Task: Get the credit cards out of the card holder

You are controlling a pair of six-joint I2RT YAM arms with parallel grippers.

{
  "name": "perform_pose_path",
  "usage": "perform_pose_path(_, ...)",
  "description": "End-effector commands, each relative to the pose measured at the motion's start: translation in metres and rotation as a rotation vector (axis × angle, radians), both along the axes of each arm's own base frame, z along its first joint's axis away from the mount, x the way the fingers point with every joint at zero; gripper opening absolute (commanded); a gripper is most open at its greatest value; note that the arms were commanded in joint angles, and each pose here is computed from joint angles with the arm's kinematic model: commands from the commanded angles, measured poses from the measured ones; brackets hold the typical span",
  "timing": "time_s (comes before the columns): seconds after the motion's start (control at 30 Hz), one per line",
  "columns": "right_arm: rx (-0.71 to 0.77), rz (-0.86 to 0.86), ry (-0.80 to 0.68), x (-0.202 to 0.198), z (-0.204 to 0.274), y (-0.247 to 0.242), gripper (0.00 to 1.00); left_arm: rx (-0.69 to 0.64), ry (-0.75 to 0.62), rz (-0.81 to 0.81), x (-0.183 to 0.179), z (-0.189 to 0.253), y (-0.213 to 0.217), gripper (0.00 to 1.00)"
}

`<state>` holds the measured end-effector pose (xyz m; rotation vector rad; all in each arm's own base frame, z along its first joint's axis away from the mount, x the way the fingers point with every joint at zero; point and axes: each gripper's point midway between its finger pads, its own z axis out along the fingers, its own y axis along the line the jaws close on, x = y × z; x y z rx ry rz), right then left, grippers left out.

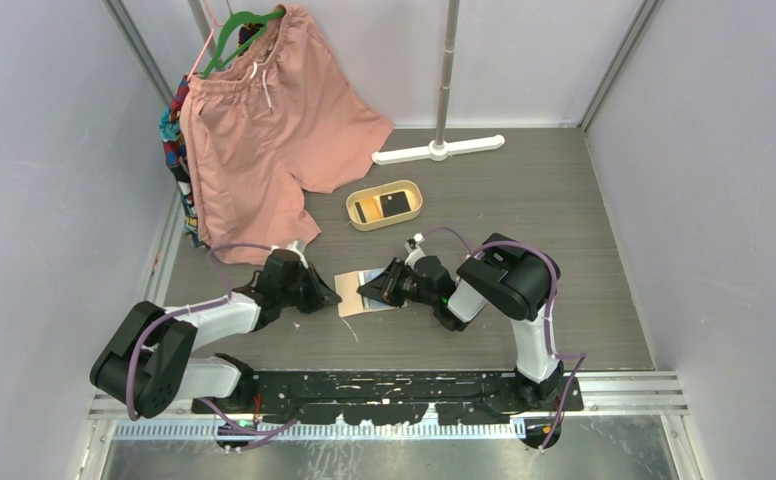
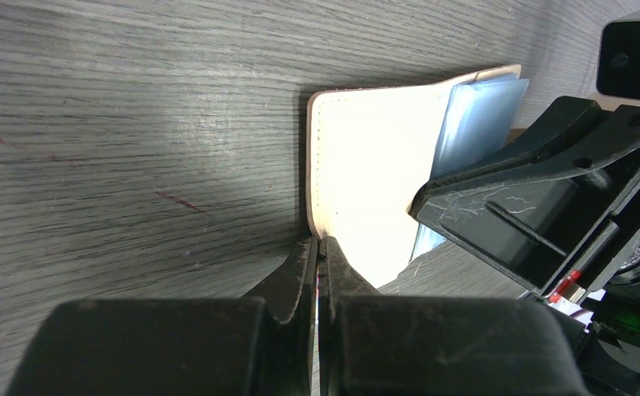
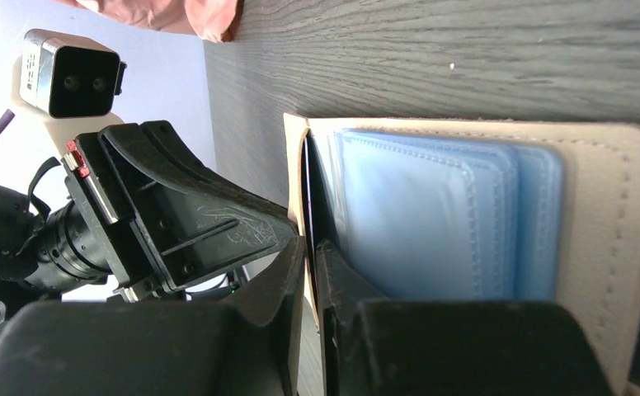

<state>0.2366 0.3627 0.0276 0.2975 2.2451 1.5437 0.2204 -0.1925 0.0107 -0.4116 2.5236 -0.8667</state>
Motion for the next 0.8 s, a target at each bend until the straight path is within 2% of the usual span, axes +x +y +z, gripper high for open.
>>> perform_pose_path(0.0,-0.011,0.001,-0.007,0.002,-0.007,-0.001,0.15,0.214,0.208,-0.009,-0.052,-0.054,0.041,0.0)
perform_pose_path(0.2,-0.013,-0.006,-0.006,0.001,-0.007,-0.005,0.01,0.213,0.207,-0.009,-0.052,-0.053,0.041,0.0)
perform_pose_path(0.77,-0.045,-0.077,0.027,0.012,-0.014,-0.064,0.01,0.216,0.204,-0.006,-0.052,-0.053,0.041,0.0)
